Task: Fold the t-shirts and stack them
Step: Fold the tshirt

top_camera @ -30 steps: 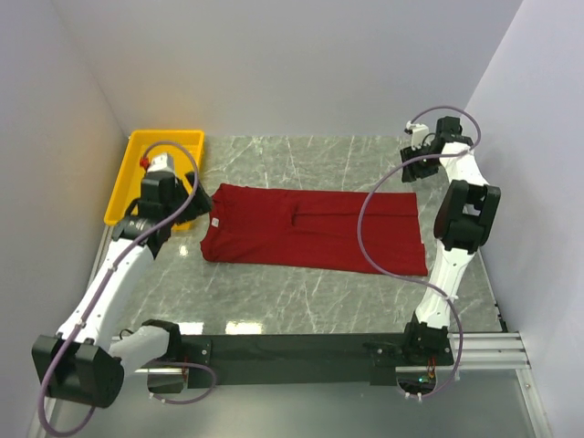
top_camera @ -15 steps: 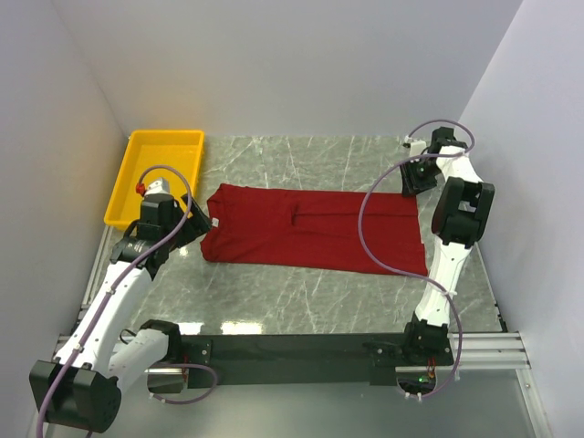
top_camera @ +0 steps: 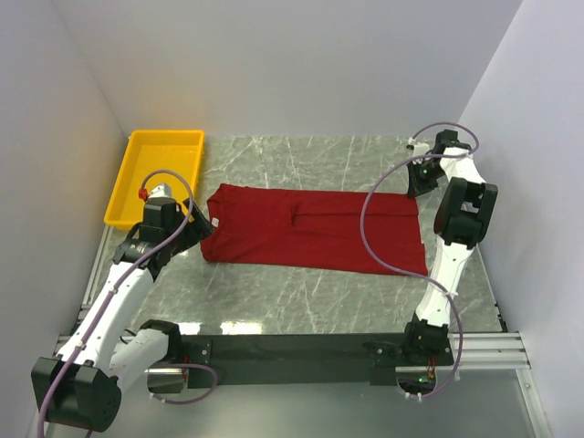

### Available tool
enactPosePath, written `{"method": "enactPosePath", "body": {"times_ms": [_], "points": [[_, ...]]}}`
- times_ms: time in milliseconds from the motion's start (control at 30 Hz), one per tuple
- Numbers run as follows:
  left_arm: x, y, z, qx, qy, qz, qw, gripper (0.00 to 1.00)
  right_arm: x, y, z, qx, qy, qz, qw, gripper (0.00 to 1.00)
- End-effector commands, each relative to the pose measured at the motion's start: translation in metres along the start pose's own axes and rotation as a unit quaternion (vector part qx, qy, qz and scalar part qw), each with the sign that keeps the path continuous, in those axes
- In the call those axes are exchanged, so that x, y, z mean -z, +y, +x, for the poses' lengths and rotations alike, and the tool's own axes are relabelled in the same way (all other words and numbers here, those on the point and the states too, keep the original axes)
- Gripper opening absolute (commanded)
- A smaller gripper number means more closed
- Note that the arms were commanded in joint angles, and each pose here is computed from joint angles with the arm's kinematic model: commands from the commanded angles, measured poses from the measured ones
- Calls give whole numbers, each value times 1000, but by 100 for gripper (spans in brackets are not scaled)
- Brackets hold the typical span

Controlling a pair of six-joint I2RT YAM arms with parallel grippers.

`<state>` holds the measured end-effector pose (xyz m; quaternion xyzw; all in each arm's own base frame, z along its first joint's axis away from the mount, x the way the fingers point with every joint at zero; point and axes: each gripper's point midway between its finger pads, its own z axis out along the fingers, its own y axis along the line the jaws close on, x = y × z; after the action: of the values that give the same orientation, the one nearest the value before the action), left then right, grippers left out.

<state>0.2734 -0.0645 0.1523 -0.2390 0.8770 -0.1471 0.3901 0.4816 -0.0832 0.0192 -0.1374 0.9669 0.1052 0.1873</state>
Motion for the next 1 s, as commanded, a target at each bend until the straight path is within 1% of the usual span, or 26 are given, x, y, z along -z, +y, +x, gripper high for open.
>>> {"method": "enactPosePath", "body": {"times_ms": [0, 33, 100, 133, 167, 200, 267, 300, 333, 400, 433, 500, 533, 600, 667, 700, 800, 833, 867, 900, 933, 967], "points": [[0, -7, -1, 17, -5, 18, 1000, 85, 13, 6, 8, -29, -10, -25, 999, 3], [-1, -6, 1, 17, -1, 18, 1000, 85, 17, 9, 12, -37, -14, -33, 999, 0], [-2, -6, 2, 23, -1, 20, 1000, 85, 24, 3, 16, -57, -29, -27, 998, 0], [-2, -5, 4, 25, 1, 20, 999, 85, 29, 6, 24, -66, -31, -27, 997, 0], [-3, -6, 5, 28, 2, 22, 999, 85, 31, 1, 25, -76, -41, -17, 996, 0], [-3, -6, 5, 28, 0, 25, 999, 85, 37, -8, 34, -91, -44, -7, 995, 0], [-5, -6, 7, 30, 3, 27, 999, 85, 44, -11, 51, -113, -50, 6, 992, 0], [-7, -8, 8, 31, 3, 31, 999, 85, 56, -19, 59, -123, -57, 23, 991, 0], [-9, -7, 9, 31, 4, 31, 999, 85, 52, -15, 80, -138, -42, 20, 989, 0], [-12, -9, 11, 33, 10, 35, 999, 85, 57, -16, 96, -150, -40, 33, 987, 0], [-14, -10, 10, 34, 9, 38, 999, 85, 61, -13, 116, -164, -34, 36, 985, 0], [-19, -12, 14, 36, 18, 42, 998, 85, 72, -15, 129, -169, -39, 59, 983, 0], [-21, -15, 14, 36, 18, 50, 998, 84, 68, -9, 148, -182, -25, 58, 981, 0], [-27, -17, 19, 37, 31, 56, 997, 84, 72, -2, 168, -193, -18, 68, 979, 0], [-31, -22, 18, 37, 31, 66, 997, 83, 76, -3, 184, -204, -15, 86, 975, 0], [-34, -24, 19, 37, 36, 70, 996, 82, 79, 3, 193, -207, -14, 89, 974, 0], [-43, -33, 19, 41, 45, 86, 994, 80, 89, 6, 208, -204, -19, 107, 973, 0], [-45, -35, 20, 41, 50, 91, 994, 79, 92, 6, 210, -194, -20, 111, 975, 3], [-48, -39, 18, 42, 48, 97, 993, 78, 96, 7, 210, -185, -23, 115, 976, 8], [-53, -40, 19, 42, 55, 95, 993, 77, 103, 8, 205, -174, -34, 121, 977, 17], [-56, -41, 18, 42, 57, 94, 993, 77, 107, 7, 202, -160, -40, 124, 979, 36], [-58, -41, 18, 43, 57, 92, 993, 77, 112, 7, 196, -152, -50, 123, 979, 41]]}}
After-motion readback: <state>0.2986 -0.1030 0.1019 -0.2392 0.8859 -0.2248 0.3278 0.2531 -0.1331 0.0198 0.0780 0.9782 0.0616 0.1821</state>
